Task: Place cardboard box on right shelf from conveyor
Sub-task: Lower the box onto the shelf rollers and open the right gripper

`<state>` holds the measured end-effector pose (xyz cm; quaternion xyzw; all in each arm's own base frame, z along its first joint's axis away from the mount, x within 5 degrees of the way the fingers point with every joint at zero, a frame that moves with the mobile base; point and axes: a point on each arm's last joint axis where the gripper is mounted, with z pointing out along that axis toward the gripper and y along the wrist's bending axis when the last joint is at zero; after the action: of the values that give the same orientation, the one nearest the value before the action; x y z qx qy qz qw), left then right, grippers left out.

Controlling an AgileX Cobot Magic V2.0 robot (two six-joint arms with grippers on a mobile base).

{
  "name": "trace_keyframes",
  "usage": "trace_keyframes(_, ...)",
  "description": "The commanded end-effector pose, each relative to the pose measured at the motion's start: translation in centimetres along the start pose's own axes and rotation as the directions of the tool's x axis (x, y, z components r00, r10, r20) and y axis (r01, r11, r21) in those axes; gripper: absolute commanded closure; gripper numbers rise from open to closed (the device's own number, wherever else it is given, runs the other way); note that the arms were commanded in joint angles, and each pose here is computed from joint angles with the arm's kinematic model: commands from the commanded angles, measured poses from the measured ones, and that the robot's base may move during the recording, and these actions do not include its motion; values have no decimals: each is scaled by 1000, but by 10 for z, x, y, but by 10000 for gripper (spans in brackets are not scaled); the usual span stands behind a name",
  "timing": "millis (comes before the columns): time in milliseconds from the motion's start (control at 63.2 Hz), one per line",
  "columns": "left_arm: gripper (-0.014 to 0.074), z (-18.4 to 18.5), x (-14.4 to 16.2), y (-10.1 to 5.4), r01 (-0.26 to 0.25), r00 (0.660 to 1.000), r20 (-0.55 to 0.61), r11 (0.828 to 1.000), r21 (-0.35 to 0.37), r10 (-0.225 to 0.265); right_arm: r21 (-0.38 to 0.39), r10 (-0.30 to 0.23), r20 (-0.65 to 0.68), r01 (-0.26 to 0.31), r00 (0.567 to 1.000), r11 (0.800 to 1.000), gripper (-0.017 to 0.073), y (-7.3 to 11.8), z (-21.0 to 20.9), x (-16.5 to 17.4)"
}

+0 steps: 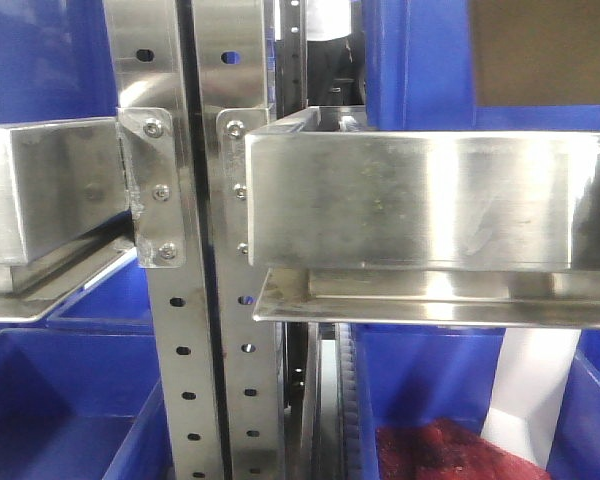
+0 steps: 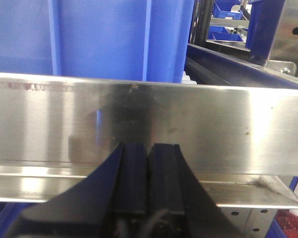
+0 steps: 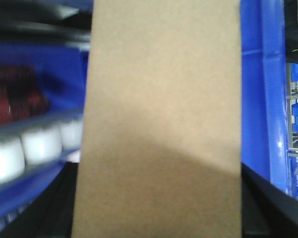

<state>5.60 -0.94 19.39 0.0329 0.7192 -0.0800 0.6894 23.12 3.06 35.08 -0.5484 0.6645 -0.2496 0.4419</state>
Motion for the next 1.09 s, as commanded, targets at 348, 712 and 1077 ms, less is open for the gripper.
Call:
trace_keyframes(348,713,-1,-9,0,10,995,97,1000,-1,-10,146,59,61,-68,996,987,-66,-15,-7,-5)
trace_keyframes(712,713,-1,-9,0,10,995,97,1000,-1,-10,115,157,150,-175,976,978,-66,-11,-27,-15)
trace_keyframes(1077,713,-1,-9,0,10,995,97,1000,-1,-10,11,419,252,-435,872,900,-66,-5,-53,-28)
